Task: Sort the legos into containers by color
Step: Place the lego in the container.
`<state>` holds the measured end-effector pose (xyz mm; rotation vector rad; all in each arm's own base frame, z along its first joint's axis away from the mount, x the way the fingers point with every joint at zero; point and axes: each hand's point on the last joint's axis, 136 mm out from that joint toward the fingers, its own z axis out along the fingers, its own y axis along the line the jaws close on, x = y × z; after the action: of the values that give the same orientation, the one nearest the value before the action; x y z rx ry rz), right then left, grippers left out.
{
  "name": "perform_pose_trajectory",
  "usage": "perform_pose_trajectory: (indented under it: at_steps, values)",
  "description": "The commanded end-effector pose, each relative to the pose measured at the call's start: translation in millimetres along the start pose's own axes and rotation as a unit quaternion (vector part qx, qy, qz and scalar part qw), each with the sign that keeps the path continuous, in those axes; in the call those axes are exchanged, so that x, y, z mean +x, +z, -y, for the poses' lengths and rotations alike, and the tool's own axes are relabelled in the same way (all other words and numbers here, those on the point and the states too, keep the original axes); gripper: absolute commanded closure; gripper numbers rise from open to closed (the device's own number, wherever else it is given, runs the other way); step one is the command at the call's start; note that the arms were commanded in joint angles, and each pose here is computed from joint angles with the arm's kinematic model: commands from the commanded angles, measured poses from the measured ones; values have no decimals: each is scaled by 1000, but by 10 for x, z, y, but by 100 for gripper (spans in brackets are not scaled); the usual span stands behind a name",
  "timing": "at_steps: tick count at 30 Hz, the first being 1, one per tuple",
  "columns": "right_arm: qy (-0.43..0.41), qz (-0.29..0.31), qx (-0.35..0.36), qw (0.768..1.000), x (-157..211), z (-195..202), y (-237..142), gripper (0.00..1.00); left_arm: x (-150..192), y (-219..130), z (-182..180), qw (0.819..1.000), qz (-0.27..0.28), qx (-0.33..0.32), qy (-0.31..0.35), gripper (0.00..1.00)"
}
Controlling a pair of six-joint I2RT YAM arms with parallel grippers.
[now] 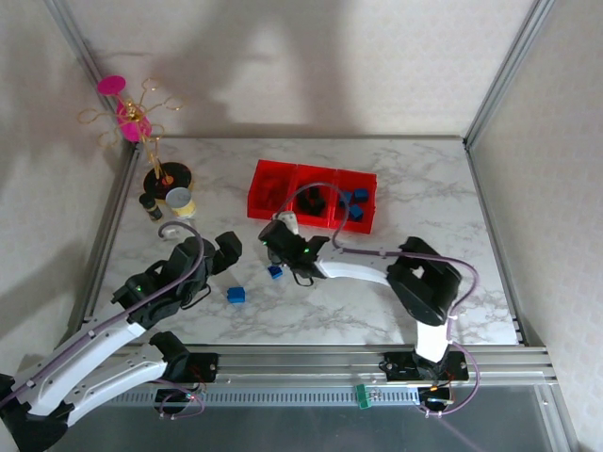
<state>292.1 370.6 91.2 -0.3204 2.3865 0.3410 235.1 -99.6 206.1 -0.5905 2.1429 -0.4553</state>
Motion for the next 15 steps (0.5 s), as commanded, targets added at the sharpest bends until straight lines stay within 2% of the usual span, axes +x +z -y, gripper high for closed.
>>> perform_pose_trajectory:
  at_steps: [1, 8, 12, 15]
  values:
    - [28, 47, -5, 999, -380, 207, -285, 70, -105, -25, 217, 999, 5, 33, 0, 0]
    - [88, 98, 88, 987, -882, 1194, -444, 70, -37, 140, 576, 997, -22, 75, 19, 1]
    - [126, 116, 134, 976, -1096, 1781, -386, 70, -5, 254, 765, 995, -35, 91, 29, 0]
    - [132, 118, 157, 971, -1203, 2038, -253, 70, 9, 320, 861, 994, -40, 98, 35, 0]
